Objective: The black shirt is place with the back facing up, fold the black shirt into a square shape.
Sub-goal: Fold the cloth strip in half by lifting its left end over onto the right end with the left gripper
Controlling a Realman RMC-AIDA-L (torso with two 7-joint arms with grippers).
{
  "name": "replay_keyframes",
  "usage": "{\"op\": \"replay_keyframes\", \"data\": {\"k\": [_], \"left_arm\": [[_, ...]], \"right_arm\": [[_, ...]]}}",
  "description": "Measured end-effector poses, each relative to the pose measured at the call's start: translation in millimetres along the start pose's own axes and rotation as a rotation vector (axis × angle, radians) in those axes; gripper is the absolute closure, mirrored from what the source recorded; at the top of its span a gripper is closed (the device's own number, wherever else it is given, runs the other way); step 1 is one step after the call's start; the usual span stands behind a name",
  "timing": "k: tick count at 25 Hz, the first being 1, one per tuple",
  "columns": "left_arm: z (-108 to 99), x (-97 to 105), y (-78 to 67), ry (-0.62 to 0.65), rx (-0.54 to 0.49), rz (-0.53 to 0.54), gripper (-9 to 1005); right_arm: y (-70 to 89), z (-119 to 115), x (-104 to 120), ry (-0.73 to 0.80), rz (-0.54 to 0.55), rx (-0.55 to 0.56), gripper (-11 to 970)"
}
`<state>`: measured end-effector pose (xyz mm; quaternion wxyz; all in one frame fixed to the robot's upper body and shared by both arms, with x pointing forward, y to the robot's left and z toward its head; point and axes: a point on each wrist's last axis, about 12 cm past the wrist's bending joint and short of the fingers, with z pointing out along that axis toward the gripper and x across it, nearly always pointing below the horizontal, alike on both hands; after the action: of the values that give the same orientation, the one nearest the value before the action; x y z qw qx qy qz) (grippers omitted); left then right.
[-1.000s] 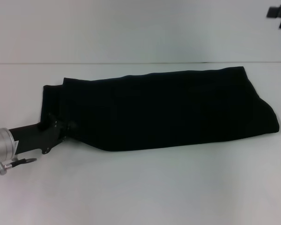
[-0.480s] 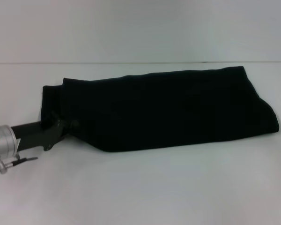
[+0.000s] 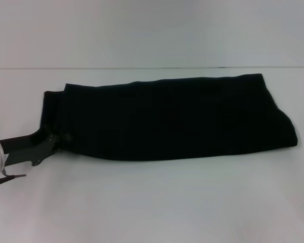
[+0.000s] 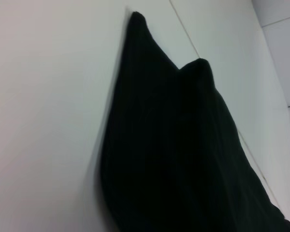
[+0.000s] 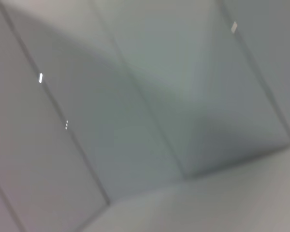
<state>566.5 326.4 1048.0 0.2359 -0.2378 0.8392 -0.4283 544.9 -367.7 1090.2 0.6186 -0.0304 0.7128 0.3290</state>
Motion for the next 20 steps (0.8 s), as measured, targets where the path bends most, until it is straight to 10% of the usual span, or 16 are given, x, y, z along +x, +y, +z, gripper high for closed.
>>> {"op": "replay_keyframes", "data": {"k": [20], "left_arm": [[-39, -16, 24.1, -0.118, -0.075, 0.006, 927]], "right_arm": [[14.9, 27, 14, 0.072, -0.063, -0.048, 211]]}}
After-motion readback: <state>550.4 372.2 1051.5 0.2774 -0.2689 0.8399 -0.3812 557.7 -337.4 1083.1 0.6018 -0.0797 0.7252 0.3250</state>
